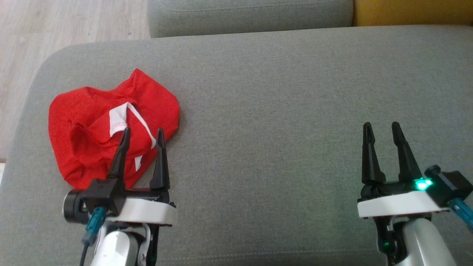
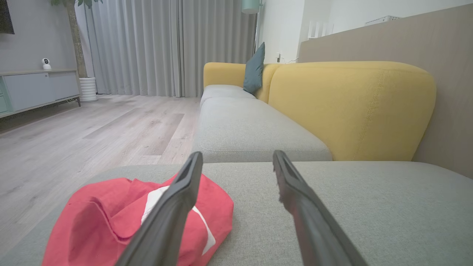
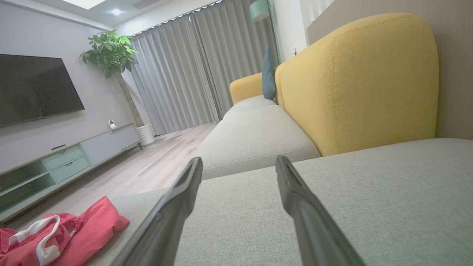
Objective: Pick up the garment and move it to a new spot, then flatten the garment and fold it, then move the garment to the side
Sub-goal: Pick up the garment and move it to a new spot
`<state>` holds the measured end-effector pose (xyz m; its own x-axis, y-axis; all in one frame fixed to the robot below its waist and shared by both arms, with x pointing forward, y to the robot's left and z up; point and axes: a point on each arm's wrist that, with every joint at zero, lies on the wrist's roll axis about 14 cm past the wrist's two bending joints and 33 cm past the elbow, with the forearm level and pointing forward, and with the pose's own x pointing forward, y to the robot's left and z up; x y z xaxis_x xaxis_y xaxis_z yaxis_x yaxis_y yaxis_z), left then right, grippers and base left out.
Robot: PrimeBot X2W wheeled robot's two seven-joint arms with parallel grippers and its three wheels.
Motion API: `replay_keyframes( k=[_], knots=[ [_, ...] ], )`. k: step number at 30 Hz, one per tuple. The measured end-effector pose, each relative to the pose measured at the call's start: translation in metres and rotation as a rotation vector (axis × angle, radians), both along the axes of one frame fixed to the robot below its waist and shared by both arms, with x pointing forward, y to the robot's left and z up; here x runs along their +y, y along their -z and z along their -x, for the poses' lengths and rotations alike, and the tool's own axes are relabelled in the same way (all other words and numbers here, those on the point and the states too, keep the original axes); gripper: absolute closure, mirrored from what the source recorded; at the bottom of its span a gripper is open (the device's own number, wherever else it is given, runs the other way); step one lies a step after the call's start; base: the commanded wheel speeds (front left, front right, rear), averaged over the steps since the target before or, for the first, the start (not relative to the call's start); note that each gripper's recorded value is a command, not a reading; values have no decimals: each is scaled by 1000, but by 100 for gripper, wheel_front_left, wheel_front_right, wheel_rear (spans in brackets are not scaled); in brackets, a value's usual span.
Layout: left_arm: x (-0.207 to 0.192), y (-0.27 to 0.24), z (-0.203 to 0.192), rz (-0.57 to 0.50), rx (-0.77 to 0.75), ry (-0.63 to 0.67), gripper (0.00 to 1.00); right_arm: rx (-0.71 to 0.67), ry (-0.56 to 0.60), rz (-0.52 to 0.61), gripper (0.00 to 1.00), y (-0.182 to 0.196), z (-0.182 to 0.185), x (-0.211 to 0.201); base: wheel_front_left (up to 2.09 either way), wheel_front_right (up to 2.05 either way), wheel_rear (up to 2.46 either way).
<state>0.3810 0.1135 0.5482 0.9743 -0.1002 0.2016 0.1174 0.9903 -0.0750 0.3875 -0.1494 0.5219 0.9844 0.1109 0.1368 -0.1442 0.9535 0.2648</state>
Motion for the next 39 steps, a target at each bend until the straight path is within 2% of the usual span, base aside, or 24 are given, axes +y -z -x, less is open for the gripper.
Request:
replay_keyframes(
  k=[8,15,26,39],
  knots=[
    [0,2,1,2,7,11,0,-3,-1,8,0,-1,1,0,0,0,0],
    [13,4,4,2,12,-31,0,0,-37,8,0,0,-3,12,0,0,0],
    [60,2,23,-4,12,-184,0,29,-178,4,0,11,-10,61,0,0,0],
    [119,6,69,14,24,-386,0,40,-369,10,0,14,-8,127,0,0,0]
  ],
)
